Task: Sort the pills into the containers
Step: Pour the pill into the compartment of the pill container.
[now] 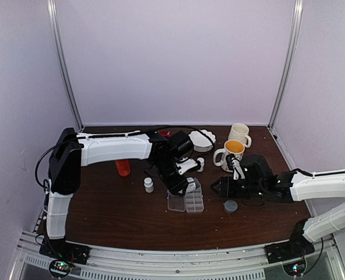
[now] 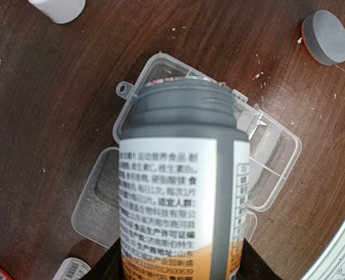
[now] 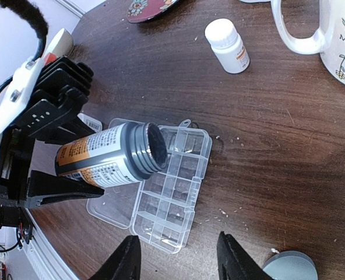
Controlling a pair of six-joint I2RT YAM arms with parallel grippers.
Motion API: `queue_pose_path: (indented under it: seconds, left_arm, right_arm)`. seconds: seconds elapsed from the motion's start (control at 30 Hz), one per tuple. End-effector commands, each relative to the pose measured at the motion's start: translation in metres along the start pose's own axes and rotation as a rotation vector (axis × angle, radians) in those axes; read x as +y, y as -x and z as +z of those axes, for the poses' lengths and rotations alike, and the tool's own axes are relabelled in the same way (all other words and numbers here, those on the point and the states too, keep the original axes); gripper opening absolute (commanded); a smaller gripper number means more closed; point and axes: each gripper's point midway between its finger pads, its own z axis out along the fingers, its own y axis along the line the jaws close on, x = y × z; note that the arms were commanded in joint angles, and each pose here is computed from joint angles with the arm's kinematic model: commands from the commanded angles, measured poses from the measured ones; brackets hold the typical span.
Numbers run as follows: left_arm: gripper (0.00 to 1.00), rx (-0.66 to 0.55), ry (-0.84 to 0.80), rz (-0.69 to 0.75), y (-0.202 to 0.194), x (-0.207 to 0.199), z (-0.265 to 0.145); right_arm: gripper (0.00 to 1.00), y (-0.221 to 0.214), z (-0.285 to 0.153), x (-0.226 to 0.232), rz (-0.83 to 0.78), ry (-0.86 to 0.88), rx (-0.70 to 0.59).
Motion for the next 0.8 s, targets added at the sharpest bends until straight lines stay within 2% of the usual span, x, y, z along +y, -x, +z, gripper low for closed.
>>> queue_pose_path:
  seconds: [0.0,0.07,0.2,0.3,0.43,0.53,0.67,0.77]
  left_arm:
    - [0.0,-0.028,0.01,0.014,0.008,-0.003,-0.004]
    - [0.0,0.043,0.017,0.001,0.001,-0.001,-0.002]
    - [0.0,-0.009,0.013,0.015,0.008,-0.005,-0.006]
    - [0.0,0.05,0.028,0.006,0.001,-0.002,-0.003]
    - [0.0,0.012,0.029,0.013,0.006,-0.002,-0.004]
    - [0.0,0.054,0.035,0.003,0.003,-0.001,-0.003]
    - [0.0,-0.012,0.025,0.016,0.009,-0.004,-0.009]
    - [0.0,0.052,0.033,0.013,0.004,0.0,0.005]
  right_arm:
    - [0.46,0.001,-0.004,-0.003,-0.009,-0.009,-0.024]
    - [0.46,0.001,-0.003,0.0,-0.008,-0.002,-0.018]
    - [0.46,0.002,-0.004,-0.001,-0.008,-0.004,-0.025]
    - [0.46,0.001,-0.003,-0.001,-0.01,-0.004,-0.018]
    - [0.46,0.001,-0.004,-0.002,-0.009,-0.005,-0.022]
    - [0.46,0.001,-0.004,-0.002,-0.009,-0.006,-0.019]
    - [0.46,0.0,-0.005,-0.004,-0.009,-0.01,-0.022]
    - [0.46,-0.001,-0.003,-0.002,-0.009,-0.005,-0.015]
